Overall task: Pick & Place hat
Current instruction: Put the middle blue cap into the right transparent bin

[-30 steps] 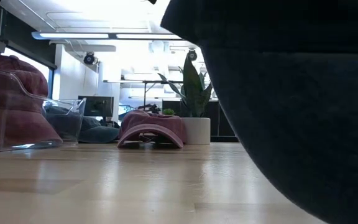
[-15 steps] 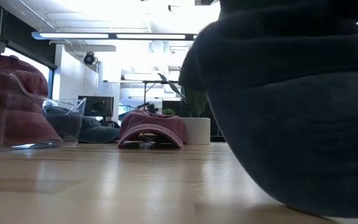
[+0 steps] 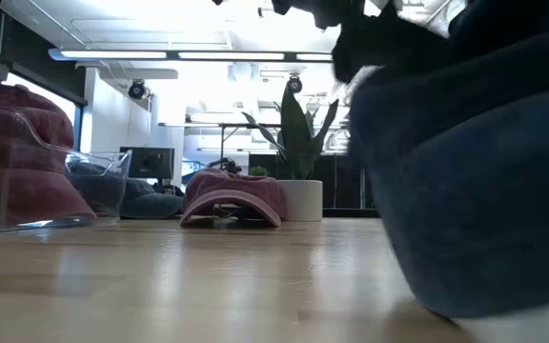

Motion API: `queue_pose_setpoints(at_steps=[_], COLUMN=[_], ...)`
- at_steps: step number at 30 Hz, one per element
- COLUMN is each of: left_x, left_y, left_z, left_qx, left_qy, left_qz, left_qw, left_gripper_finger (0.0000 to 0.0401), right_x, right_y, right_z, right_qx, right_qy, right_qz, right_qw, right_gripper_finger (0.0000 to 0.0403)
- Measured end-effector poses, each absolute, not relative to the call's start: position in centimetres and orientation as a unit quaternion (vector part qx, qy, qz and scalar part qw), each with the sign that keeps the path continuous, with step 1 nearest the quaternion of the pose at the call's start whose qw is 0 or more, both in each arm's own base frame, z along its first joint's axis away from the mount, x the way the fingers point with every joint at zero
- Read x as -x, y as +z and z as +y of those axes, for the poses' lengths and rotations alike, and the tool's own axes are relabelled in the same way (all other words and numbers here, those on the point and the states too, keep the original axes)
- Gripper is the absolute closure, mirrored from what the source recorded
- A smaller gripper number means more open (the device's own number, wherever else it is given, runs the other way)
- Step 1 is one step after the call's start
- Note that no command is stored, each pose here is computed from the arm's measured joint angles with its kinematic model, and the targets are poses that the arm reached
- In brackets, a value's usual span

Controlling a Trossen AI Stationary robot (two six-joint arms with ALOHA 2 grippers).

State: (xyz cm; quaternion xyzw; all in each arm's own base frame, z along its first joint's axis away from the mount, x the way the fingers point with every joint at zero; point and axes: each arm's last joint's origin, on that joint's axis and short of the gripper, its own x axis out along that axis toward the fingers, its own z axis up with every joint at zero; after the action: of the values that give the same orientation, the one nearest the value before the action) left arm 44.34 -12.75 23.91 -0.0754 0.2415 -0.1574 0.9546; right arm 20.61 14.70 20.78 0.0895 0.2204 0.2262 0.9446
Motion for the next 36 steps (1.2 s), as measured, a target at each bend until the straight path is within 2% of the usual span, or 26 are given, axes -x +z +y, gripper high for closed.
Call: queue_pose_setpoints(at_steps=[3, 8, 19, 23, 28, 32, 34, 36], left_x=[-44.3, -44.4, -44.1, -44.2, -44.3, -44.3, -44.3, -44.2], left_y=[24.1, 24.1, 24.1, 24.2, 24.4, 24.4, 24.4, 24.7], left_z=[-13.0, -13.0, -13.4, -13.4, -13.4, -13.4, -13.4, -13.4], left_qx=[0.059, 0.036, 0.065, 0.066, 0.066, 0.067, 0.067, 0.067], left_qy=[-0.201, -0.197, -0.264, -0.264, -0.265, -0.266, -0.266, -0.266], left_qz=[0.229, 0.226, 0.234, 0.230, 0.219, 0.219, 0.218, 0.215], left_qw=[0.951, 0.953, 0.933, 0.934, 0.937, 0.937, 0.937, 0.937], left_gripper_finger=[0.0160, 0.0160, 0.0166, 0.0208, 0.0303, 0.0377, 0.0389, 0.0380], right_x=[-20.6, -20.6, -20.6, -20.5, -20.6, -20.7, -20.7, -20.2], right_y=[20.8, 20.7, 20.6, 20.4, 20.5, 20.8, 21.2, 21.7], right_z=[14.7, 14.7, 14.6, 14.6, 14.4, 14.5, 14.7, 14.7], right_qx=[-0.082, -0.075, -0.074, -0.068, -0.043, -0.036, -0.038, -0.040], right_qy=[0.226, 0.226, 0.221, 0.220, 0.201, 0.213, 0.231, 0.252], right_qz=[0.219, 0.220, 0.225, 0.234, 0.221, 0.205, 0.191, 0.183], right_qw=[0.946, 0.946, 0.946, 0.945, 0.954, 0.955, 0.953, 0.949], right_gripper_finger=[0.0394, 0.0400, 0.0400, 0.0391, 0.0360, 0.0319, 0.0295, 0.0271])
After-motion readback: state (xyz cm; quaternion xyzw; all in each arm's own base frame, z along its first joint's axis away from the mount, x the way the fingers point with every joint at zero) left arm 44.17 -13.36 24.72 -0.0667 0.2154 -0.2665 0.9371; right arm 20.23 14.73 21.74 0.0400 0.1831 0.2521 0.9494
